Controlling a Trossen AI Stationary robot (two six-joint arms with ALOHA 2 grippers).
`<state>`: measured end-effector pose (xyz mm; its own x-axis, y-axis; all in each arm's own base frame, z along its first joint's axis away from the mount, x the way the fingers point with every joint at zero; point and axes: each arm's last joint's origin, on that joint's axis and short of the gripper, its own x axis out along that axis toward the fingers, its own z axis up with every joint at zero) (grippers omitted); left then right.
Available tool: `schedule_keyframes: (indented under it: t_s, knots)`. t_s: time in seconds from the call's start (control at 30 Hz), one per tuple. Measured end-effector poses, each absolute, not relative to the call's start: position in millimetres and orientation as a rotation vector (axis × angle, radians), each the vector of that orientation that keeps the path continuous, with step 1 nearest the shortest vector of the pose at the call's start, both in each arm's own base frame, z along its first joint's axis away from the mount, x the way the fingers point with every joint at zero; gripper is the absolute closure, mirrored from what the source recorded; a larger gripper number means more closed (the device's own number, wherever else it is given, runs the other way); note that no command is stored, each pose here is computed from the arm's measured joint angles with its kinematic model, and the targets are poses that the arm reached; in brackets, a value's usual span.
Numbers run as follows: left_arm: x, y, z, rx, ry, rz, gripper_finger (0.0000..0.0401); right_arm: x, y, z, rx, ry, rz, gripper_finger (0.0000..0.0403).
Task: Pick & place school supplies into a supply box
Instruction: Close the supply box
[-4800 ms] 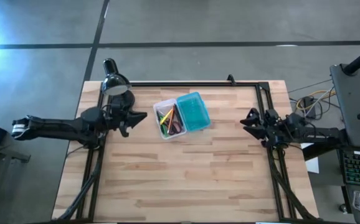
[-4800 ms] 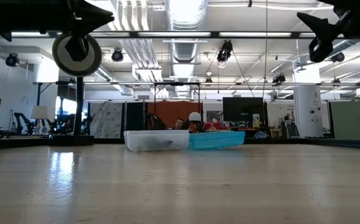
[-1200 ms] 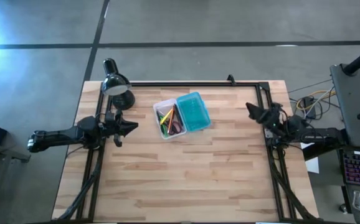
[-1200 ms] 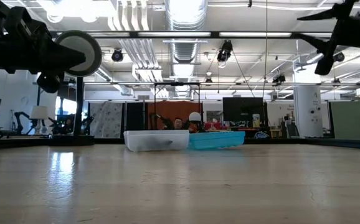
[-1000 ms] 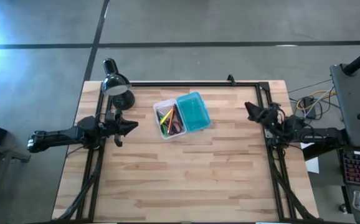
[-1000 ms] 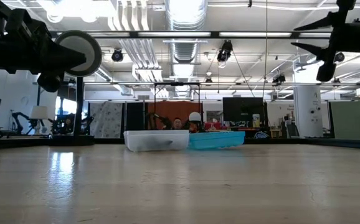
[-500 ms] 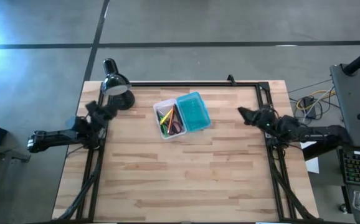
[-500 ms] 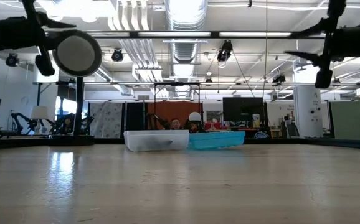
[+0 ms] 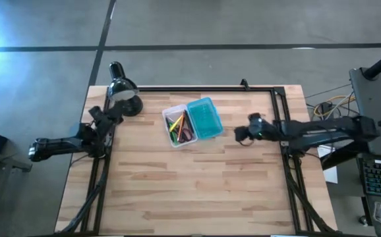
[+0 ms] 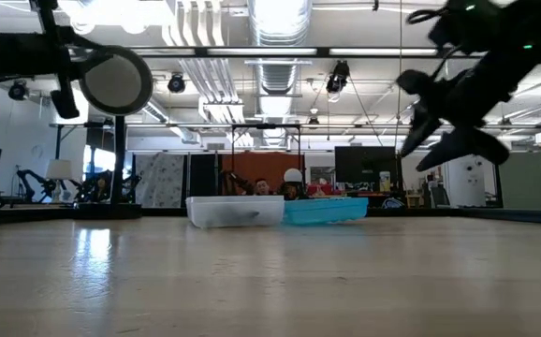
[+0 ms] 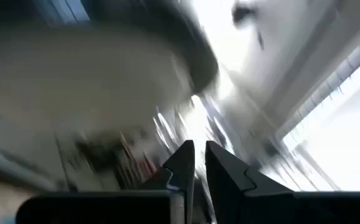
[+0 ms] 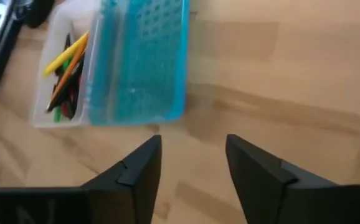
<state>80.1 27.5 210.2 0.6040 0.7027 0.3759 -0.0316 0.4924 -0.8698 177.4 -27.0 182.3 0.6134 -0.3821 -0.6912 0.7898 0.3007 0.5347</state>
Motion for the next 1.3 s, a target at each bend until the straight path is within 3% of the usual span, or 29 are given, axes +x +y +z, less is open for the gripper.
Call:
schedule_keyframes:
  t_s: [0.1, 0.23, 0.43, 0.6, 0.73, 0.93, 1.3]
  knots:
    - [90.3, 24.7, 199.7, -1.062, -0.649, 0.388, 0.0378, 191.3, -45.0, 178.4, 1.004, 0.520, -0.800, 0.0217]
    - [104.8, 20.6, 181.2, -1.215, -0.336, 0.425, 0.0378, 201.6, -75.8, 177.0, 1.050, 0.488, -0.725, 0.0192]
    - [127.4, 14.4, 208.7, -1.090, -0.108, 0.472, 0.0378, 207.1, -106.0, 174.6, 1.088, 0.544, -0.658, 0.0160]
    - [145.8, 11.1, 206.0, -1.009, 0.349, 0.597, 0.0372, 225.4, -115.8, 165.8, 1.021, 0.624, -0.633, 0.0132]
    - [158.8, 10.4, 192.3, -0.954, 0.582, 0.696, 0.0348, 236.4, -122.4, 150.7, 1.038, 0.703, -0.611, 0.0115]
    - [176.1, 11.1, 170.3, -0.950, 0.655, 0.758, 0.0319, 250.0, -129.0, 133.5, 1.057, 0.724, -0.502, 0.0112]
    - [205.4, 15.7, 143.2, -0.960, 0.623, 0.762, 0.0316, 251.9, -141.9, 129.5, 1.102, 0.666, -0.395, 0.0130]
